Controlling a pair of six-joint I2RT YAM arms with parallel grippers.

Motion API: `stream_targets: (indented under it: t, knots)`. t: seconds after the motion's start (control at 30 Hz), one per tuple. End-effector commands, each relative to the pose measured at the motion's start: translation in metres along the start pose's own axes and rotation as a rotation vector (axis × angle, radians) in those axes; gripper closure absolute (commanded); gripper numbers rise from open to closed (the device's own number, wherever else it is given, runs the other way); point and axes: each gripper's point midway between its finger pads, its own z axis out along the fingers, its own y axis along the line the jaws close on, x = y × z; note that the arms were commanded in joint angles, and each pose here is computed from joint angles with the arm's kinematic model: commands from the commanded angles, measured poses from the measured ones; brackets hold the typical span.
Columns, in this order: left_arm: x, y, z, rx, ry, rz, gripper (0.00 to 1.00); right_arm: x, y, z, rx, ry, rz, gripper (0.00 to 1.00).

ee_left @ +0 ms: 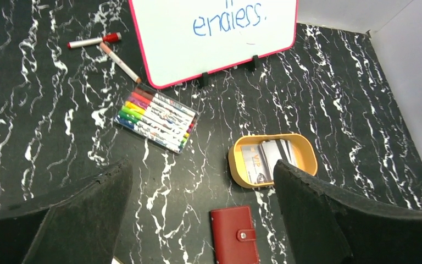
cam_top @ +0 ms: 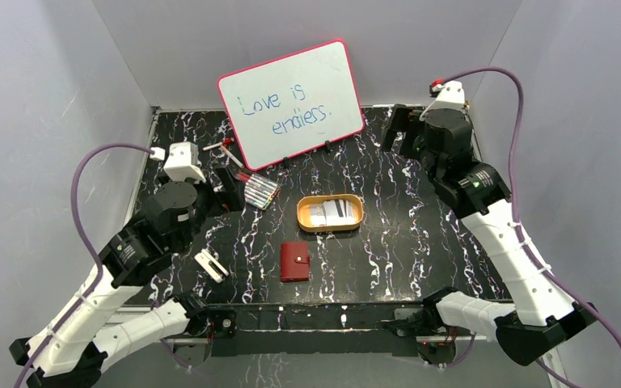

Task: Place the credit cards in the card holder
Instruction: Reset both arms

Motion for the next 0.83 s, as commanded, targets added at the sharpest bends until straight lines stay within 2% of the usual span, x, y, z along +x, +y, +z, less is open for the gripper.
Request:
stream_targets:
  t: [0.0,0.17,0.33,0.5,0.63,0.8]
  knots:
    - [-0.044,-0.01,0.004,-0.013,-0.096,0.057,0.04,-0.037,-0.003,-0.008,-0.054,-0.078,0.126,0.0]
    - [-0.092,-0.023,0.005,-0.026,-0.195,0.12,0.05,-0.059,0.011,0.002,-0.167,-0.119,0.181,0.0]
    - [-0.134,-0.039,-0.005,0.017,-0.263,0.19,0.05,-0.107,0.007,-0.022,-0.187,-0.363,0.103,0.0]
    - [-0.175,-0.062,-0.022,0.082,-0.341,0.162,0.05,-0.152,0.018,-0.065,-0.258,-0.508,0.058,0.0]
    - [-0.182,-0.076,-0.024,0.123,-0.357,0.152,0.05,-0.159,0.018,-0.082,-0.278,-0.584,0.067,0.0]
    - [-0.162,-0.075,-0.009,0.091,-0.325,0.156,0.04,-0.136,0.018,-0.074,-0.291,-0.552,0.06,0.0]
